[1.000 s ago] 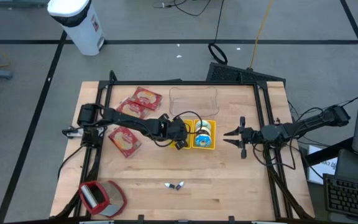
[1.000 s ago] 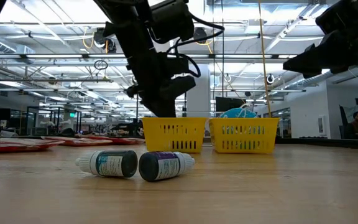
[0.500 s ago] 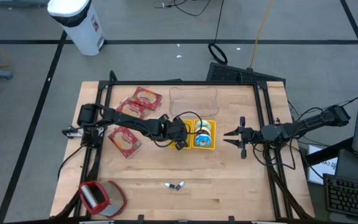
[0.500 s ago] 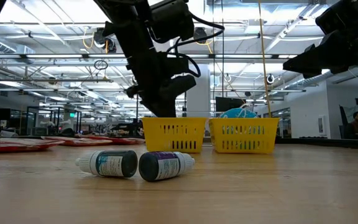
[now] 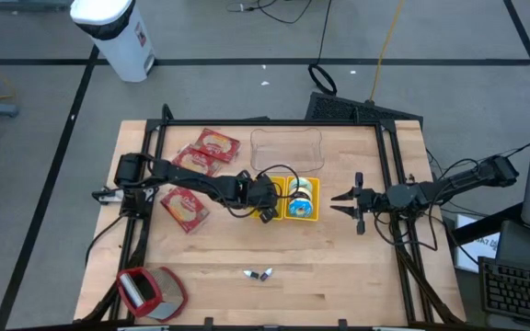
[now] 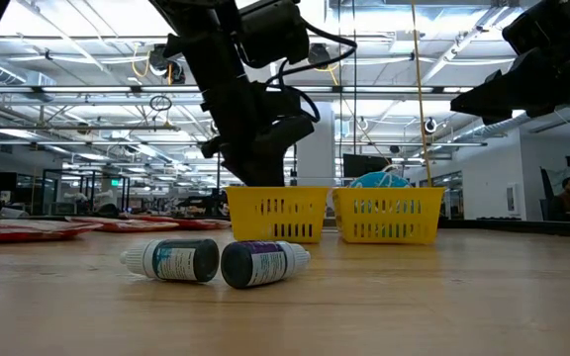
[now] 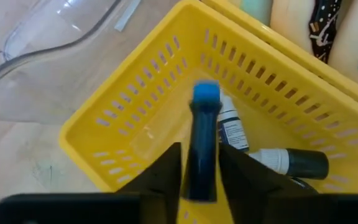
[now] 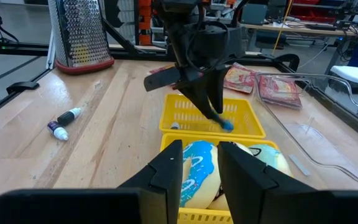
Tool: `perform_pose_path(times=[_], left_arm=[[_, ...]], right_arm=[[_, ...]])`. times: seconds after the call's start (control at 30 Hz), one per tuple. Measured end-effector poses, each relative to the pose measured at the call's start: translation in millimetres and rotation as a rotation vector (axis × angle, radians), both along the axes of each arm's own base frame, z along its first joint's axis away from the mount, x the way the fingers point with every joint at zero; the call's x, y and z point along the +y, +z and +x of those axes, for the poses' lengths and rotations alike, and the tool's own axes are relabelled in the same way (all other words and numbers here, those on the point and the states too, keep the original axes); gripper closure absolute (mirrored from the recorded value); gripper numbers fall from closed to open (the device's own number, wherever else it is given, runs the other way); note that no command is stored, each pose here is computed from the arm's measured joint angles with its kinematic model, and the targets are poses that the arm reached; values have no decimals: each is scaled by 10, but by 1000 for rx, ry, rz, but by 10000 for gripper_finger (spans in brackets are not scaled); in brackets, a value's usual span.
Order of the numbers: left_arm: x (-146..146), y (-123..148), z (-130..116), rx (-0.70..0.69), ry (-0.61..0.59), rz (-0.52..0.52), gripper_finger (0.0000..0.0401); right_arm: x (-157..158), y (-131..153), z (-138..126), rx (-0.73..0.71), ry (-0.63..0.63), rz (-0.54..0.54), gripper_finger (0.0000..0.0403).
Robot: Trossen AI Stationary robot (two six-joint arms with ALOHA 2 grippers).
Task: Pick & Place Food Item
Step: Put the blue food coloring bottle into the left yellow bin, then put the black food coloring bottle into the left yellow bin
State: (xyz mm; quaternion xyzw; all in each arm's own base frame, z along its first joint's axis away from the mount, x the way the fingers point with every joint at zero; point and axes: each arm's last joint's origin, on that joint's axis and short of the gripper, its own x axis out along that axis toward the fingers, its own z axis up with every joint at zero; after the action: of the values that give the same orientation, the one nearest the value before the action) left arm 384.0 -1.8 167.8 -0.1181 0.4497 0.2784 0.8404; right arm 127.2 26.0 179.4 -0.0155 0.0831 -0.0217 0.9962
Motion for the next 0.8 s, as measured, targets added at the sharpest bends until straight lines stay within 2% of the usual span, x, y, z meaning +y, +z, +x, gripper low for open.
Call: perform_pose_path(times=[0.07,0.17,0.33,0.5,0.63,0.8], left_arm=[[1,2,0,2,-5,7,258],[-3,5,-1,33,-84,33,217],[-68,140,-5,25,-204,-11,178],[-243,387,5,-28,-299,-65,168],[-499,571,-42,-79,-446,-148,171],[-905,609,-151,-68,-603,-280,180]], right_arm=[[0,0,0,0,0,0,312],[0,0,0,0,0,0,312],[0,0,0,0,0,0,312],[1,-9,5,8,-1,-2,312],[2,-17,9,14,-1,-4,312],[2,-20,10,17,-1,-5,312]])
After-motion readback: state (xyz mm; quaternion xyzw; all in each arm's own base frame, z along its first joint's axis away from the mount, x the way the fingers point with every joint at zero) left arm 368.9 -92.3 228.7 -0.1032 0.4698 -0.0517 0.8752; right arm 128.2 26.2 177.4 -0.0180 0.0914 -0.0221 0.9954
